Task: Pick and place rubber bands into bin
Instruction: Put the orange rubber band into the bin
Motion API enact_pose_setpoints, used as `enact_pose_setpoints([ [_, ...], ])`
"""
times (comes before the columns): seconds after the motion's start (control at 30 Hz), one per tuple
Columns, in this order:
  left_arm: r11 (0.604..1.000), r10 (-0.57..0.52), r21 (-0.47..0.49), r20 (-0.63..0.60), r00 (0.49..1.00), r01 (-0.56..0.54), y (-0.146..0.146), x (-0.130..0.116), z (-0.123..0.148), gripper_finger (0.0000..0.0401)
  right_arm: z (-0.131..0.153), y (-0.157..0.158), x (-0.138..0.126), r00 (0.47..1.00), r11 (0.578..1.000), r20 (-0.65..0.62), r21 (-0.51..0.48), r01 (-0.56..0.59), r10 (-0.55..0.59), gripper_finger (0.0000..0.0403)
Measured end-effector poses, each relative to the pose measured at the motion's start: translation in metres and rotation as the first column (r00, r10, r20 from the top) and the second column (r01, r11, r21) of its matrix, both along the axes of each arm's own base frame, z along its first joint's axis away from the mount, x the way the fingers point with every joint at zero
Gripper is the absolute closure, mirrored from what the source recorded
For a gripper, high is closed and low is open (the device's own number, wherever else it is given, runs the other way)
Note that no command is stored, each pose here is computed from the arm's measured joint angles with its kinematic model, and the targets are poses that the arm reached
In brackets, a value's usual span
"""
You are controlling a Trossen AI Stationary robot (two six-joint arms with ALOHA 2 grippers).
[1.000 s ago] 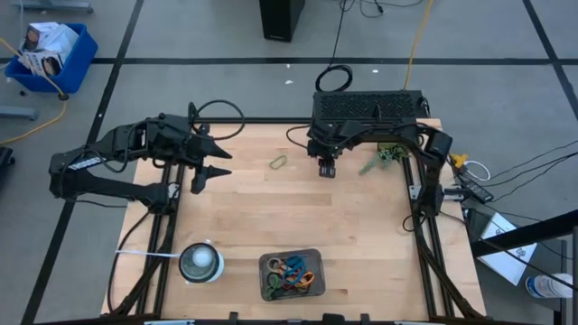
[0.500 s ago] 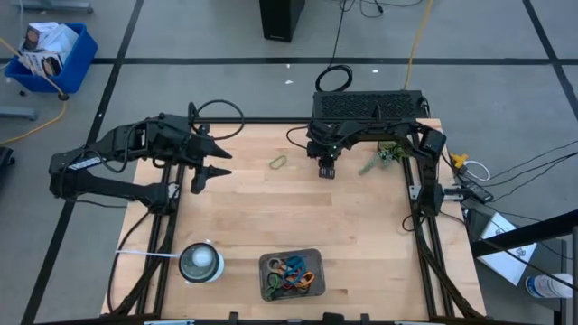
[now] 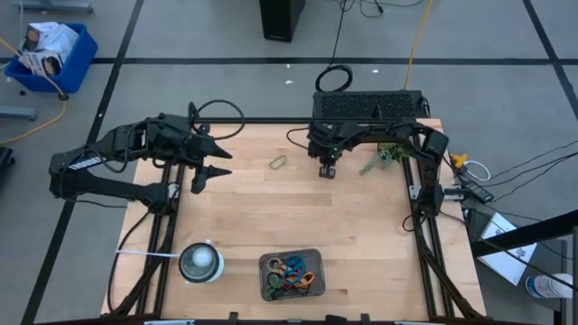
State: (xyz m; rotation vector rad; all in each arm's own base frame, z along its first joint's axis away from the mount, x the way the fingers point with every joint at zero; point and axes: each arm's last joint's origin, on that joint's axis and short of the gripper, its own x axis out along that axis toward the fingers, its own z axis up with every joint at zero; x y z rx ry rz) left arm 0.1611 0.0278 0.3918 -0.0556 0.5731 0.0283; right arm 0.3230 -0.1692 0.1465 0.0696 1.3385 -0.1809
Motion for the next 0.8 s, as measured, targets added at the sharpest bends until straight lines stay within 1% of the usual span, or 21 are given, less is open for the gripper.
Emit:
enact_pose_setpoints([
  [0.07,1.000,0.000,-0.001,0.000,1.000,0.000,0.000,0.000,0.000,0.0178,0.016,0.005,-0.002,1.000,1.000,0.028,-0.012,0.011,-0.010,0.0402],
  [0.1,1.000,0.001,-0.001,0.000,1.000,-0.001,0.000,0.000,0.000,0.0178,0.027,0.009,-0.002,0.998,0.999,0.059,-0.033,0.008,-0.006,0.0402],
  [0.23,1.000,-0.001,0.003,0.001,1.000,0.001,0.000,0.000,0.000,0.0178,0.077,0.033,-0.004,0.981,0.990,0.193,-0.140,-0.005,0.032,0.0402],
  [0.3,1.000,0.002,-0.002,0.003,1.000,-0.002,0.000,0.000,0.000,0.0178,0.106,0.050,-0.008,0.957,0.980,0.283,-0.197,0.003,0.054,0.0402],
  [0.37,1.000,0.006,-0.007,0.003,1.000,-0.006,0.000,0.000,0.000,0.0178,0.138,0.068,-0.015,0.911,0.974,0.406,-0.225,0.025,0.071,0.0402],
  [0.43,1.000,0.005,-0.005,0.003,1.000,-0.005,0.000,0.000,0.000,0.0178,0.166,0.090,-0.023,0.846,0.978,0.527,-0.206,0.040,0.076,0.0402],
  [0.5,1.000,0.004,-0.004,0.003,1.000,-0.004,0.000,0.000,0.000,0.0178,0.189,0.113,-0.032,0.771,0.984,0.631,-0.174,0.039,0.081,0.0402],
  [0.6,1.000,0.014,-0.019,0.004,1.000,-0.014,0.000,0.000,0.000,0.0178,0.218,0.150,-0.044,0.644,0.988,0.754,-0.149,-0.029,0.133,0.0402],
  [0.63,0.999,0.020,-0.028,0.004,1.000,-0.020,0.000,0.000,0.000,0.0178,0.225,0.164,-0.046,0.602,0.987,0.783,-0.148,-0.067,0.158,0.0403],
  [0.7,0.998,0.033,-0.049,0.003,0.999,-0.033,0.000,0.000,0.000,0.0178,0.232,0.189,-0.047,0.537,0.978,0.818,-0.157,-0.137,0.206,0.0403],
  [0.73,0.997,0.040,-0.060,0.003,0.999,-0.040,0.000,0.000,0.000,0.0178,0.233,0.203,-0.047,0.515,0.971,0.825,-0.170,-0.166,0.232,0.0403],
  [0.8,0.995,0.053,-0.080,0.002,0.999,-0.052,0.000,0.000,0.000,0.0178,0.229,0.227,-0.044,0.499,0.957,0.820,-0.197,-0.213,0.280,0.0403],
])
